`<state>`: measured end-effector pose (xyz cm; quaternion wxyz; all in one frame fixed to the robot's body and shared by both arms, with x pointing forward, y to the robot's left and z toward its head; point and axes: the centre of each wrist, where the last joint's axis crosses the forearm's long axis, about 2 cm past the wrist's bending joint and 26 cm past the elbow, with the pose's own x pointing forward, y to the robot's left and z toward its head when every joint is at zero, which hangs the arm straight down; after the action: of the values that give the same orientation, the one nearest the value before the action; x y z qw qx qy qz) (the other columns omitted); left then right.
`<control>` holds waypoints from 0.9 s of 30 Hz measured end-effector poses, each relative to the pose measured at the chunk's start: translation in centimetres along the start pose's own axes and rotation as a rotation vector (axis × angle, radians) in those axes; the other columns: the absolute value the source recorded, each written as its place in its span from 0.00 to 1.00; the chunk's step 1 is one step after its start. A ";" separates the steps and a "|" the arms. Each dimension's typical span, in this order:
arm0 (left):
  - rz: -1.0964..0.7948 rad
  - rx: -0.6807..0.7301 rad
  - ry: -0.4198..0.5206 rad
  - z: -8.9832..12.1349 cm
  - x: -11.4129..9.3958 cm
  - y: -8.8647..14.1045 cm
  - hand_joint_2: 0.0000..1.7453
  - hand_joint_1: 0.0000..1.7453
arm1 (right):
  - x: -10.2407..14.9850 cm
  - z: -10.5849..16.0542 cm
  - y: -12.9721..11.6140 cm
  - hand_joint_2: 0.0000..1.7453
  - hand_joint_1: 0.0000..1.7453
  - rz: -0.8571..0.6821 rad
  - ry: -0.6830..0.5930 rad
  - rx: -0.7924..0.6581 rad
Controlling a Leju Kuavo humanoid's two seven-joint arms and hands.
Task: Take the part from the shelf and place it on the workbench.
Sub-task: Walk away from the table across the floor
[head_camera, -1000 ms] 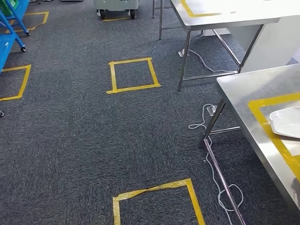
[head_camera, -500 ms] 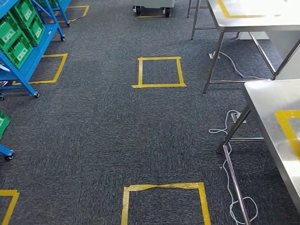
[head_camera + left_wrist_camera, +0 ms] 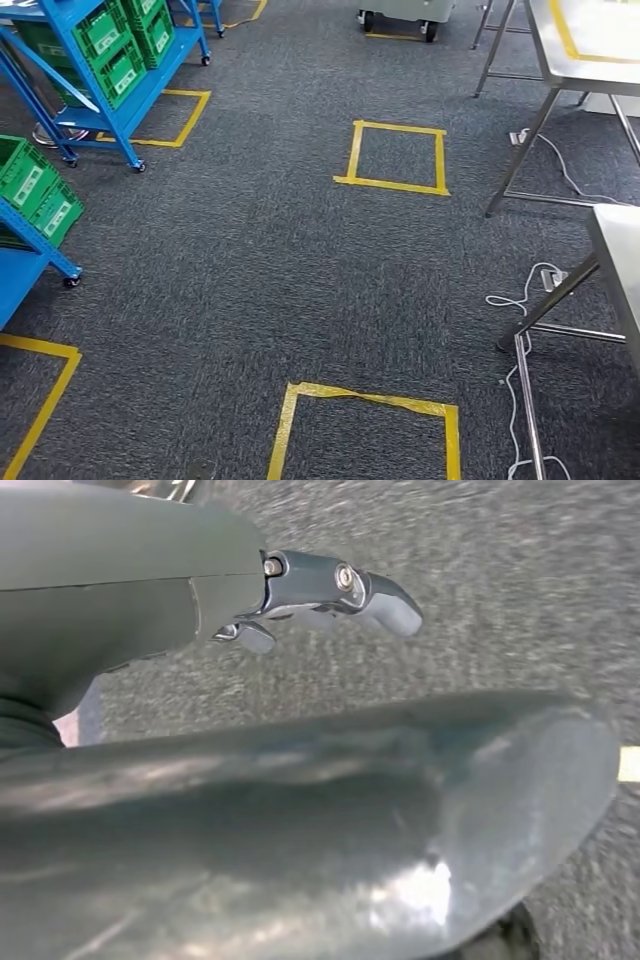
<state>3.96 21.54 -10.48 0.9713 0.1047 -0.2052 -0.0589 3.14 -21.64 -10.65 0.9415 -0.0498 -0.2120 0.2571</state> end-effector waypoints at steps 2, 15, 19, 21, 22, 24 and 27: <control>-0.007 -0.007 0.000 0.0 0.0 -0.1 0.00 0.00 | 0.0 0.0 0.0 0.00 0.00 0.015 0.021 -0.003; -0.006 -0.122 -0.037 0.1 0.1 -0.5 0.00 0.00 | -0.2 -0.1 -0.4 0.00 0.00 -0.013 0.004 0.065; -0.006 -0.155 -0.054 0.1 0.2 -0.7 0.00 0.00 | -0.5 0.0 -0.4 0.00 0.00 -0.018 0.003 0.088; -0.008 -0.163 -0.057 0.1 0.2 -0.7 0.00 0.00 | -0.7 0.0 -0.4 0.00 0.00 -0.020 0.005 0.095; -0.008 -0.164 -0.056 0.1 0.2 -0.7 0.00 0.00 | -0.7 0.0 -0.4 0.00 0.00 -0.020 0.005 0.095; -0.008 -0.165 -0.054 0.1 0.1 -0.7 0.00 0.00 | -0.7 0.0 -0.5 0.00 0.00 -0.020 0.002 0.095; -0.007 -0.170 -0.059 0.1 0.3 -0.8 0.00 0.00 | -0.6 -0.1 -0.6 0.00 0.00 -0.021 -0.001 0.095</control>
<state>4.11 20.72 -10.43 0.9700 0.0211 -0.2275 -0.0827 2.92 -22.44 -10.84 0.9454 -0.0029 -0.2003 0.2571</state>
